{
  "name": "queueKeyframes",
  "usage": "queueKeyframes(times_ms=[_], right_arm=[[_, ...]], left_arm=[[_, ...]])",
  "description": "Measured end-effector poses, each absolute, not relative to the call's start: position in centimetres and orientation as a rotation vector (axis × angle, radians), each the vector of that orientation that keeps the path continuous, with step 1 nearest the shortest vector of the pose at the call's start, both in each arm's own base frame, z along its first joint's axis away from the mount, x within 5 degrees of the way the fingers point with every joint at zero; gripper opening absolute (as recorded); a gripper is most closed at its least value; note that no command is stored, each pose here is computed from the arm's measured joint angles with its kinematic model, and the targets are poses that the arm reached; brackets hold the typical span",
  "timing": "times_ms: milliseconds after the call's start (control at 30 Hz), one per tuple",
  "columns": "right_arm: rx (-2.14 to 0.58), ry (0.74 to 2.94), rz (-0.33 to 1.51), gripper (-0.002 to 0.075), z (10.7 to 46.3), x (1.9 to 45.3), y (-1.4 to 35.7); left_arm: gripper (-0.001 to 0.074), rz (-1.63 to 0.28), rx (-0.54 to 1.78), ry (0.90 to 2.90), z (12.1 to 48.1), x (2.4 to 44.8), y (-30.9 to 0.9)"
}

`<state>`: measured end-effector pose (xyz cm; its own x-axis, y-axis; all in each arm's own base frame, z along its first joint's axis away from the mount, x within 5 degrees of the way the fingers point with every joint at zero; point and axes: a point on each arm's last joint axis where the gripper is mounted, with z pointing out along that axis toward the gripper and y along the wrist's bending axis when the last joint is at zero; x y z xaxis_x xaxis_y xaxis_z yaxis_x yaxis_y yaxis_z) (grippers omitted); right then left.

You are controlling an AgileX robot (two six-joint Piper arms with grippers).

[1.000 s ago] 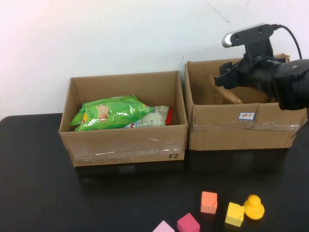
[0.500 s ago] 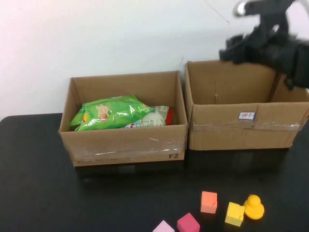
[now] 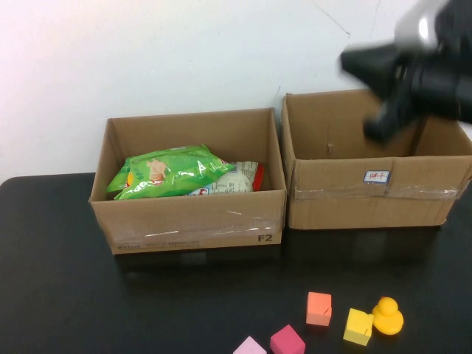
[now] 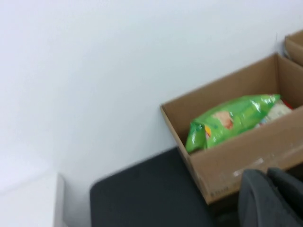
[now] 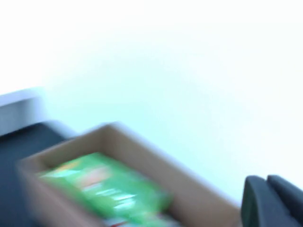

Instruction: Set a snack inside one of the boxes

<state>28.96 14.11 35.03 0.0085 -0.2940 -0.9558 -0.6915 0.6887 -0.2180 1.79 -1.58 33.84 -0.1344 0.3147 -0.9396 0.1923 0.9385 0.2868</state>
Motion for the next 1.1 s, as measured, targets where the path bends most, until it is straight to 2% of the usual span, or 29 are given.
queueKeyframes(times_ms=[100,200,333,467,600,733,933,1100], right_arm=[[-1.073,1.598,0.532,0.0000,34.1,26.1,14.9],[-1.221,1.811,0.576,-0.0001,32.2,24.7,14.5],[-1.180,2.149,0.391,-0.0001,30.1,24.7,12.6],[-0.991,2.360,0.167,-0.0001,29.8,24.6,10.4],[-0.817,2.379,-0.009,-0.0001,30.8,23.4,8.3],[-0.671,2.340,-0.077,-0.0001,31.0,20.9,6.6],[-0.513,2.298,-0.010,-0.0001,29.8,16.3,4.9],[-0.486,2.281,0.082,-0.0001,28.7,13.5,4.5]], left_arm=[[-0.0001,0.087,0.362,1.751,33.2,2.0,-1.6],[-0.0001,0.066,0.340,1.772,32.8,2.2,-1.5],[-0.0001,0.044,0.309,1.798,32.0,2.4,-1.5],[-0.0001,-0.002,0.254,1.845,30.7,2.9,-1.4],[-0.0001,-0.047,0.206,1.909,29.2,3.3,-1.4],[-0.0001,-0.075,0.194,1.984,27.6,3.6,-1.5],[-0.0001,-0.080,0.188,1.979,27.6,3.6,-1.5],[-0.0001,-0.061,0.196,1.943,27.9,3.8,-1.4]])
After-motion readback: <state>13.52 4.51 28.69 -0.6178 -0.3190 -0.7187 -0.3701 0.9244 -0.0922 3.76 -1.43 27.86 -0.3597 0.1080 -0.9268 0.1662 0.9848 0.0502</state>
